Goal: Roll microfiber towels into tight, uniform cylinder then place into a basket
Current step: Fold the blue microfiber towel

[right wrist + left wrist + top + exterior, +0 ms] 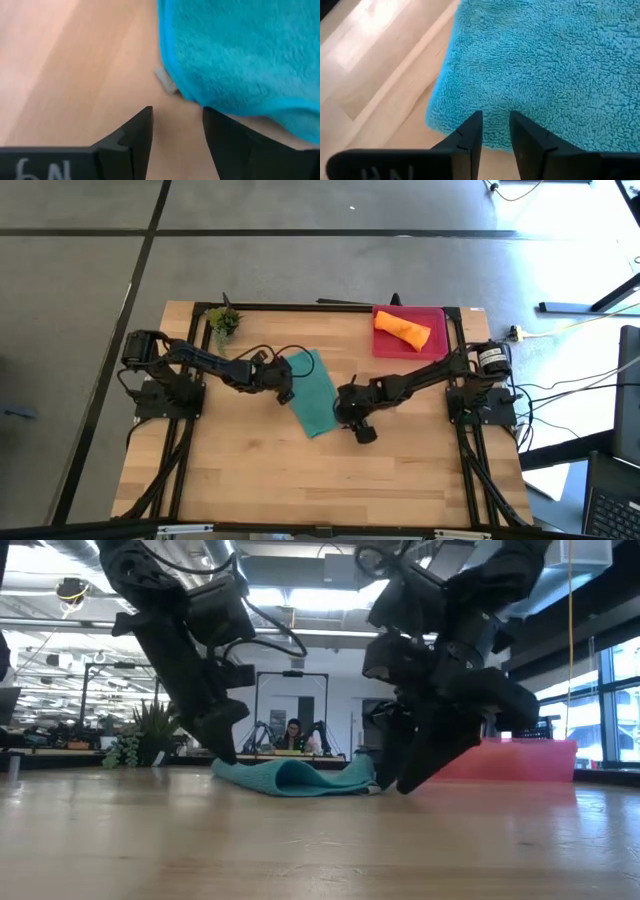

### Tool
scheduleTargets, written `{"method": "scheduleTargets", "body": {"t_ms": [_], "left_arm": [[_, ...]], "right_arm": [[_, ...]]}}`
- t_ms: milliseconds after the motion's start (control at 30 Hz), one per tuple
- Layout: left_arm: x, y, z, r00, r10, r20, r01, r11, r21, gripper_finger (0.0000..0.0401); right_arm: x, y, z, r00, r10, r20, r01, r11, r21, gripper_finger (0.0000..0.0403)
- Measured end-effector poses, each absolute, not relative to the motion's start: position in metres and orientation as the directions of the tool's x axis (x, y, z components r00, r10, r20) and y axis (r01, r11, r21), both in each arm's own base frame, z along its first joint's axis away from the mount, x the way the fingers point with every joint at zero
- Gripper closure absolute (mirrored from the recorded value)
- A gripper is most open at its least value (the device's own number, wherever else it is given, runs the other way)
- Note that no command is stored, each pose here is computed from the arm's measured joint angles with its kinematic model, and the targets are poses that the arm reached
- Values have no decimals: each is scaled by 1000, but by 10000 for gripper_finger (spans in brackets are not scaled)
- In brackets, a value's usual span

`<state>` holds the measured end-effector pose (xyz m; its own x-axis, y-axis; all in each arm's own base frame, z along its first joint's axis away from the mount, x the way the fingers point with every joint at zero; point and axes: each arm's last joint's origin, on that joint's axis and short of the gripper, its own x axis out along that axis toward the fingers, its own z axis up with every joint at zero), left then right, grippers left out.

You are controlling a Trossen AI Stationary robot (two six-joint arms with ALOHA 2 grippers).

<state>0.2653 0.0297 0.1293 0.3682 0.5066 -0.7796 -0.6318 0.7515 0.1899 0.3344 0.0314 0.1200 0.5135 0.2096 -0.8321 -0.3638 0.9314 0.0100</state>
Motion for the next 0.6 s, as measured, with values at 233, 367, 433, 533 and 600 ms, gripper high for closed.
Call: {"method": "scheduleTargets", "body": {"t_ms": [233, 367, 433, 533, 600], "left_arm": [[276, 27, 163, 383, 508, -771, -611, 765, 201, 313], [285, 14, 186, 455, 497, -739, -579, 795, 179, 313], [286, 5, 187, 479, 476, -738, -555, 815, 166, 313], [287, -12, 176, 495, 429, -756, -530, 838, 129, 313], [285, -23, 164, 475, 411, -778, -518, 845, 130, 313]], "right_arm": [[344, 29, 142, 426, 106, -898, -307, 951, -33, 230], [354, 27, 157, 458, 20, -889, -271, 955, -118, 230], [358, 26, 163, 481, -19, -876, -234, 961, -149, 230], [360, 24, 163, 507, -84, -858, -169, 966, -195, 230], [361, 21, 161, 539, -97, -837, -134, 971, -199, 230]]}}
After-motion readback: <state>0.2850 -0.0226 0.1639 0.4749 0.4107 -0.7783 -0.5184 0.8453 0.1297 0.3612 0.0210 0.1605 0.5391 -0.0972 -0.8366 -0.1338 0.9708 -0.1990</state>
